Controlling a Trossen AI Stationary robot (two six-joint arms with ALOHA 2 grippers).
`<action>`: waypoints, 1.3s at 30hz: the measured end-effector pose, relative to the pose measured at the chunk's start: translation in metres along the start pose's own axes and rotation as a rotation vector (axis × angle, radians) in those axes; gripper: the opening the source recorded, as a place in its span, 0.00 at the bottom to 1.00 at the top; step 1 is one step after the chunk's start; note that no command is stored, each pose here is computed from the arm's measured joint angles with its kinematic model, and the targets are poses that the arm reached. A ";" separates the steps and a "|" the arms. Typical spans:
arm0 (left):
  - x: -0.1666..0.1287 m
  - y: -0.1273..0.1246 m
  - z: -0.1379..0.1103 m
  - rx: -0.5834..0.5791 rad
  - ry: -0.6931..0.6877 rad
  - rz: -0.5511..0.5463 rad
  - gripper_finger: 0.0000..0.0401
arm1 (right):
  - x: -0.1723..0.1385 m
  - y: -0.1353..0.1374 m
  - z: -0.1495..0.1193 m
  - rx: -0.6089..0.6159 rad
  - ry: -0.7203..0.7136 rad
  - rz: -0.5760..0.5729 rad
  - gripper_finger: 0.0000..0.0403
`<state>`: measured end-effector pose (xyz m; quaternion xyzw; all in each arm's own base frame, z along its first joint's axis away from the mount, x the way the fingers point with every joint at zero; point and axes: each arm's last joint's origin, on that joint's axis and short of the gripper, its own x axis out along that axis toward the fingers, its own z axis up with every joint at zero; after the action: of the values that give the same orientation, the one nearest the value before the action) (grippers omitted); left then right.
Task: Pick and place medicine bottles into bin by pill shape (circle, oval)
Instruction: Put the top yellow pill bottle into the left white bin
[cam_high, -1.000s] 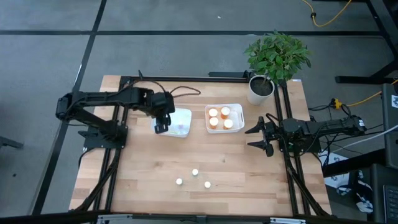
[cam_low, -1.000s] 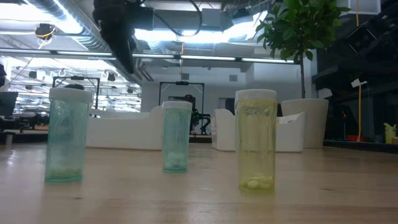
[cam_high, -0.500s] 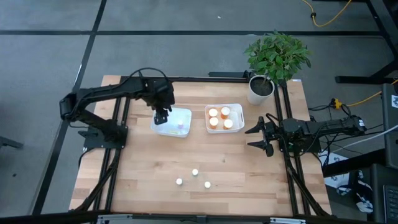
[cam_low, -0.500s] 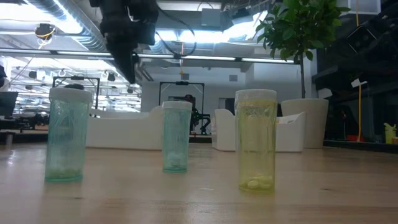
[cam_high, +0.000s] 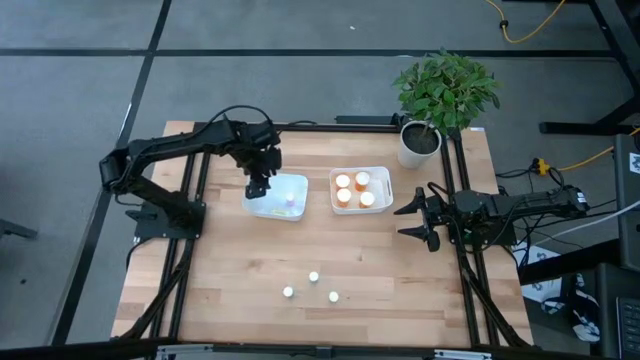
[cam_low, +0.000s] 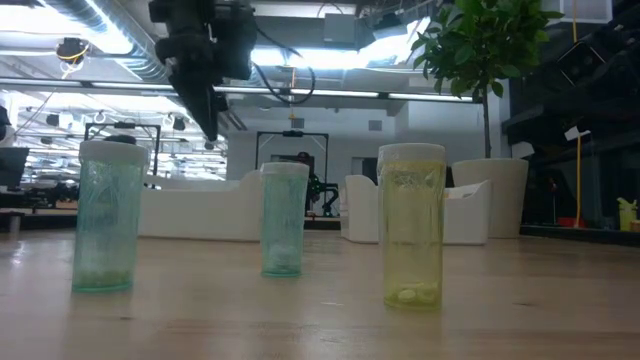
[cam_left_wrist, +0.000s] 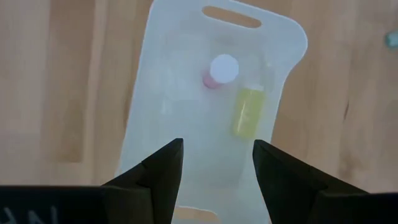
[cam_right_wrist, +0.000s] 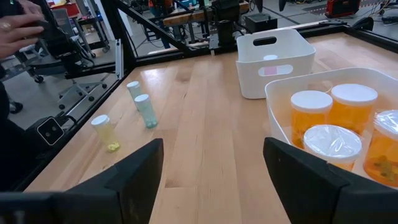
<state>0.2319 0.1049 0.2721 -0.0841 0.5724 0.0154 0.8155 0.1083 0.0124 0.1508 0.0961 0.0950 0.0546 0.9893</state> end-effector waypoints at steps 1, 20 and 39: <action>0.001 -0.001 0.000 -0.019 0.007 -0.010 0.47 | 0.000 0.000 0.000 0.000 0.000 0.000 0.69; 0.066 -0.006 0.015 -0.001 0.203 -0.124 0.45 | 0.000 0.000 0.000 0.000 0.000 0.001 0.69; 0.097 0.000 0.016 0.033 0.209 -0.159 0.44 | 0.000 0.000 0.000 0.000 0.000 0.000 0.69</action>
<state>0.2800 0.1005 0.1867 -0.1167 0.6459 -0.0676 0.7514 0.1083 0.0124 0.1508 0.0961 0.0950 0.0547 0.9893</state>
